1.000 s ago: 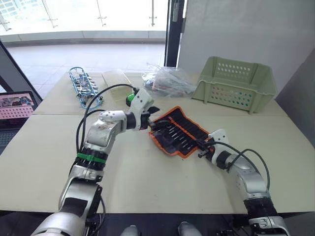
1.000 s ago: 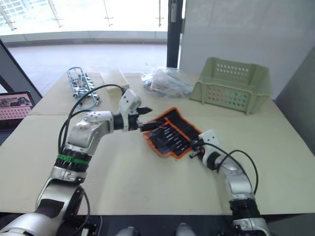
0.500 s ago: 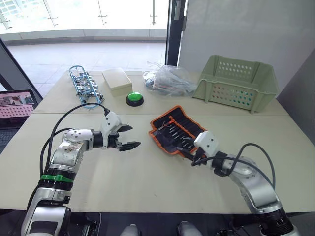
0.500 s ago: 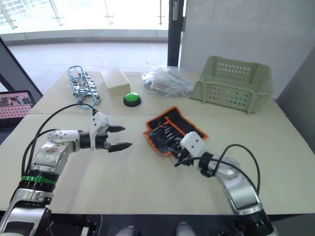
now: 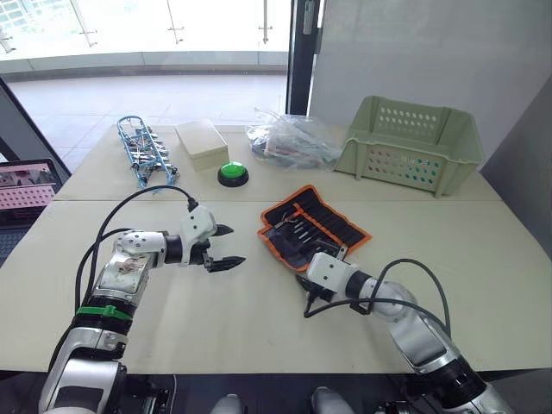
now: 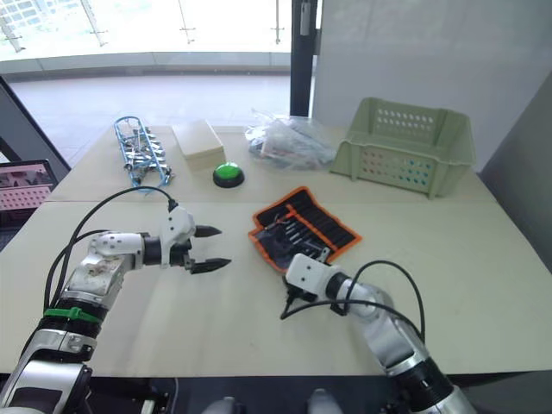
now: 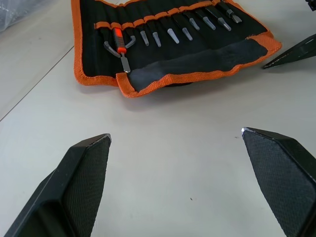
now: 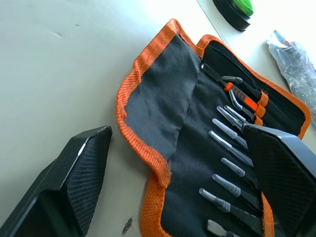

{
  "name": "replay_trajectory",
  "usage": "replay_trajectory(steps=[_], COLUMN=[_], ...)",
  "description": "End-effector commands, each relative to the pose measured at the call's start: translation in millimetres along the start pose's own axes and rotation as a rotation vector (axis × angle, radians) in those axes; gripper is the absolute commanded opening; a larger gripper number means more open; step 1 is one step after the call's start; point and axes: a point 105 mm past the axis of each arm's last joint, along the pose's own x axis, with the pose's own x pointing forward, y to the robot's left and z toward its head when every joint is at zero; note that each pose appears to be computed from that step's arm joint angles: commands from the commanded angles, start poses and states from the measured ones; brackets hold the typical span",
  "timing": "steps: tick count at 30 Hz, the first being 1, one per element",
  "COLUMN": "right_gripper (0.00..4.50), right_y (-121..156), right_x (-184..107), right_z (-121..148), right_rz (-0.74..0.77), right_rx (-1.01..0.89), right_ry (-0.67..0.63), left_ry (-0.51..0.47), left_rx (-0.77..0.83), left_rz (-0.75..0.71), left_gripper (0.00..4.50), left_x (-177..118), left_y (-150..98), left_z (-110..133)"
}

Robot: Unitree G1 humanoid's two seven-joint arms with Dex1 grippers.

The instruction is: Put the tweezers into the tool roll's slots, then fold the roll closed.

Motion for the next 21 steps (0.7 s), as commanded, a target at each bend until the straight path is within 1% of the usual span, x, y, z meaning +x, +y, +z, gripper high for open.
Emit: replay_trajectory(steps=[1,5,7,8,10,12,15,19,21], right_gripper=[3.62,2.32,1.54,1.27,0.53,0.05,0.05,0.05,0.05], right_y=[-3.9,-3.1,-2.6,-1.8,-0.3,1.0,5.9,8.9,9.4], right_x=[4.0,4.9,4.1,3.0,0.1,-1.7,-5.3,-8.6,-10.5], right_z=[5.8,7.9,9.1,9.3,8.7,8.1,6.8,6.1,4.9], right_rz=[-0.018,-0.010,-0.005,-0.001,0.002,0.005,0.025,0.026,0.025], right_rx=[-0.025,-0.022,-0.023,-0.022,-0.022,-0.022,-0.008,0.004,0.009], right_ry=[-0.025,-0.038,-0.045,-0.049,-0.050,-0.050,-0.044,-0.038,-0.031], left_ry=[0.017,0.066,0.092,0.100,0.087,0.065,0.047,0.037,0.050], left_rx=[0.075,0.160,0.191,0.207,0.243,0.275,0.313,0.357,0.394], left_rz=[0.000,-0.038,-0.047,-0.052,-0.061,-0.066,-0.065,-0.104,-0.127], left_gripper=[4.50,4.50,4.50,4.50,4.50,4.50,4.50,4.50,4.50], left_x=[4.4,24.1,33.9,39.0,50.8,60.5,72.8,85.0,89.1], left_y=[5.3,5.1,7.0,8.0,9.6,11.5,14.3,10.3,8.2], left_z=[6.2,3.5,2.9,3.9,11.3,20.4,31.4,40.2,42.2])
